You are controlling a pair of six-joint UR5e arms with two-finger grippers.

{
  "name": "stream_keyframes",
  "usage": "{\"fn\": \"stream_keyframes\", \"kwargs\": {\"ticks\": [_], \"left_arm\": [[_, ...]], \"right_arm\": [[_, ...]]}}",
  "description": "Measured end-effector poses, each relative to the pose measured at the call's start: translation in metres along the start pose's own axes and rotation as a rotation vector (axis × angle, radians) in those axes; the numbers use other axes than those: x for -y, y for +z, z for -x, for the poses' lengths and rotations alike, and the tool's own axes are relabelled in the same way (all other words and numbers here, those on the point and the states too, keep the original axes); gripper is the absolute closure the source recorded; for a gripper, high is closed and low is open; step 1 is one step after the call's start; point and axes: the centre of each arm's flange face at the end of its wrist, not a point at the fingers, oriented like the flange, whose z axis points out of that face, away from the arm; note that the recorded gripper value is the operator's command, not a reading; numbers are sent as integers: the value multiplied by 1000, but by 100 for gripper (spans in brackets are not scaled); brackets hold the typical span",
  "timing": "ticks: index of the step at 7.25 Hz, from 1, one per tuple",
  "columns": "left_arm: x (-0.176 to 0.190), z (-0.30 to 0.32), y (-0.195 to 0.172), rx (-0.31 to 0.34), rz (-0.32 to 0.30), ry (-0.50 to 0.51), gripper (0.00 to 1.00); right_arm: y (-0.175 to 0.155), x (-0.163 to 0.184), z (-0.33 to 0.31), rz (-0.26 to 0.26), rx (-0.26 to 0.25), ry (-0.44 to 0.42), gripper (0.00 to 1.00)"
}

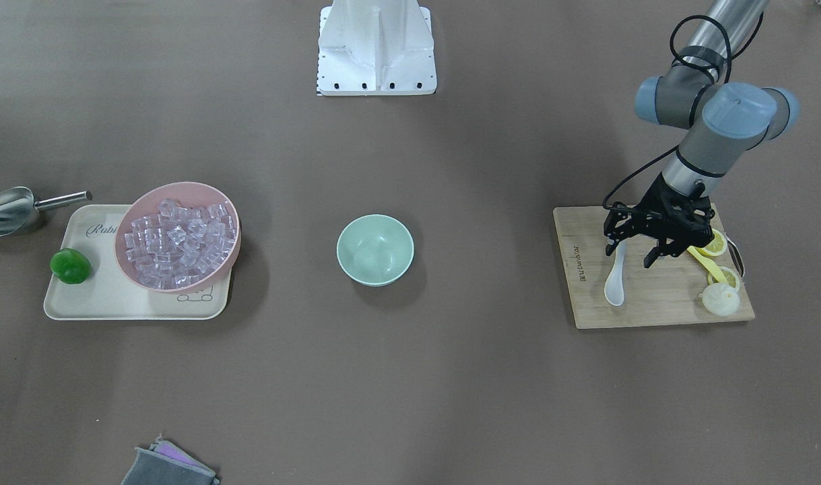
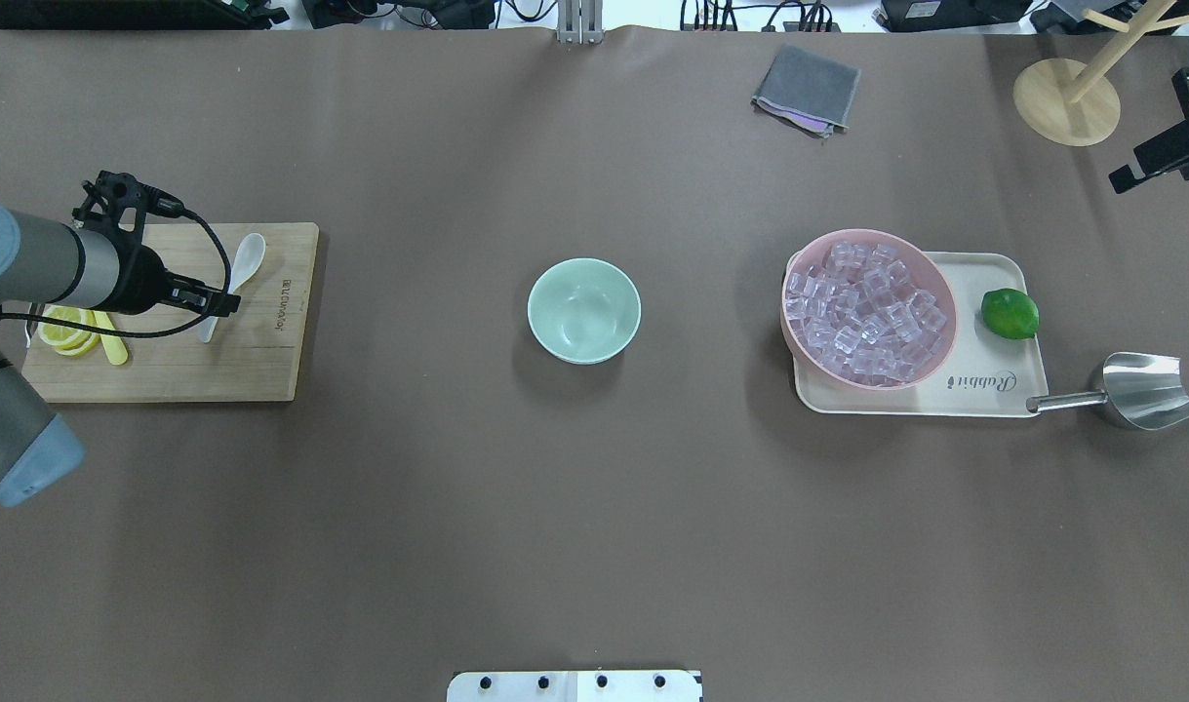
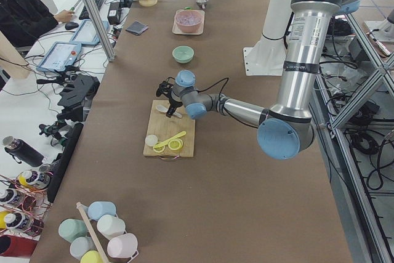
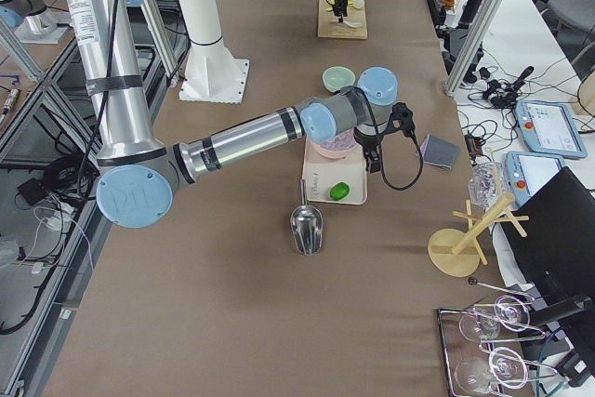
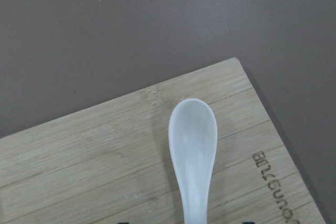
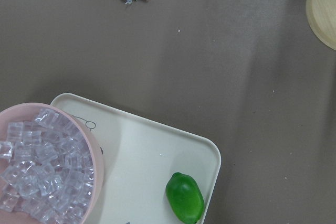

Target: Put spoon and ice into bowl

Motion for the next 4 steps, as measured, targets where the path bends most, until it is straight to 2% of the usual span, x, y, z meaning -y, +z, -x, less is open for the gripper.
{"fn": "stream_keyframes", "kwargs": {"ticks": [1, 2, 3, 4], "left_arm": [[-3, -5, 4, -4, 8, 2, 61], [-4, -9, 6, -7, 14, 2, 77], [-4, -11, 8, -7, 19, 2, 100], [-3, -11, 9, -5, 23, 0, 100]], "right_arm": [[1, 0, 1, 1, 0, -2, 0], [2, 0, 2, 2, 1, -3, 0], [2, -1, 2, 3, 0, -3, 0], [2, -1, 2, 3, 0, -3, 0]]}}
